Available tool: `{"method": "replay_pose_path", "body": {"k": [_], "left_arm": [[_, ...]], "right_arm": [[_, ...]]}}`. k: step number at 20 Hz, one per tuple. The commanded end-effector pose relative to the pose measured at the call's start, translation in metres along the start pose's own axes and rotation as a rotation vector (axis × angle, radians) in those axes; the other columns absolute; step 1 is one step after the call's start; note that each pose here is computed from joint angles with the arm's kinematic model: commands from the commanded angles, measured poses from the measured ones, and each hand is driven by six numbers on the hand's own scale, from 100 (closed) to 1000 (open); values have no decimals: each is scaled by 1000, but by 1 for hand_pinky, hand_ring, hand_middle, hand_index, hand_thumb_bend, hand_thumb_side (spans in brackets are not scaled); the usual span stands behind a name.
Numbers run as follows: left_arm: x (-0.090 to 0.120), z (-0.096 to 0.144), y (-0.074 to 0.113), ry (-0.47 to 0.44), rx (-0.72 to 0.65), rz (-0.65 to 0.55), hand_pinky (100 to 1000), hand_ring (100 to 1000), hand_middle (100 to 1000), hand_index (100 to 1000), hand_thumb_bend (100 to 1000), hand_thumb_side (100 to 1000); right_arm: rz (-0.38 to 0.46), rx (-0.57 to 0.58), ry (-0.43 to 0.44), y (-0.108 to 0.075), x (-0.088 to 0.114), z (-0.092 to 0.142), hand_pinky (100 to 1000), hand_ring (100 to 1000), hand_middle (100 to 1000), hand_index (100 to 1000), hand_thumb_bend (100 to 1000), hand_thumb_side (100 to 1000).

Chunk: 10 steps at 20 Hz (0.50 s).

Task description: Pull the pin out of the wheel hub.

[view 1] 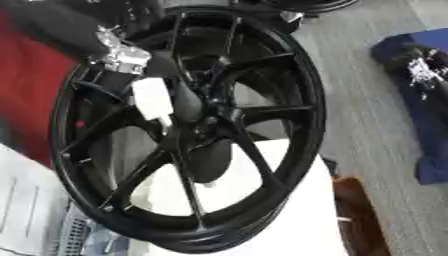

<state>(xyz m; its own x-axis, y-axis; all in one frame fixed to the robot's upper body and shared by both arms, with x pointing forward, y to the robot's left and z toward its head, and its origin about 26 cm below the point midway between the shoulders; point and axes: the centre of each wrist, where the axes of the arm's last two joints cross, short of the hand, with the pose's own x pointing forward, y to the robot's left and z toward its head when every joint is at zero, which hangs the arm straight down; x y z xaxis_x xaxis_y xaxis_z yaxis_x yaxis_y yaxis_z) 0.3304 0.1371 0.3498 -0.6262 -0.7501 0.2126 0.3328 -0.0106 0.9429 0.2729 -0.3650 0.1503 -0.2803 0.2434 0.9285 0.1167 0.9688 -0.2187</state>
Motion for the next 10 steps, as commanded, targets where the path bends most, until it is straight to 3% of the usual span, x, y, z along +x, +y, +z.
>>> {"method": "replay_pose_path", "body": {"k": [1, 10], "left_arm": [[0, 1, 6, 27, -14, -14, 773, 701, 665, 814, 619, 601], [-4, -4, -1, 61, -87, -46, 770, 708, 669, 813, 650, 567]], "right_arm": [[21, 2, -19, -2, 5, -2, 965, 750, 663, 812, 100, 519], [17, 1, -14, -1, 3, -2, 966, 750, 663, 812, 100, 522]]}}
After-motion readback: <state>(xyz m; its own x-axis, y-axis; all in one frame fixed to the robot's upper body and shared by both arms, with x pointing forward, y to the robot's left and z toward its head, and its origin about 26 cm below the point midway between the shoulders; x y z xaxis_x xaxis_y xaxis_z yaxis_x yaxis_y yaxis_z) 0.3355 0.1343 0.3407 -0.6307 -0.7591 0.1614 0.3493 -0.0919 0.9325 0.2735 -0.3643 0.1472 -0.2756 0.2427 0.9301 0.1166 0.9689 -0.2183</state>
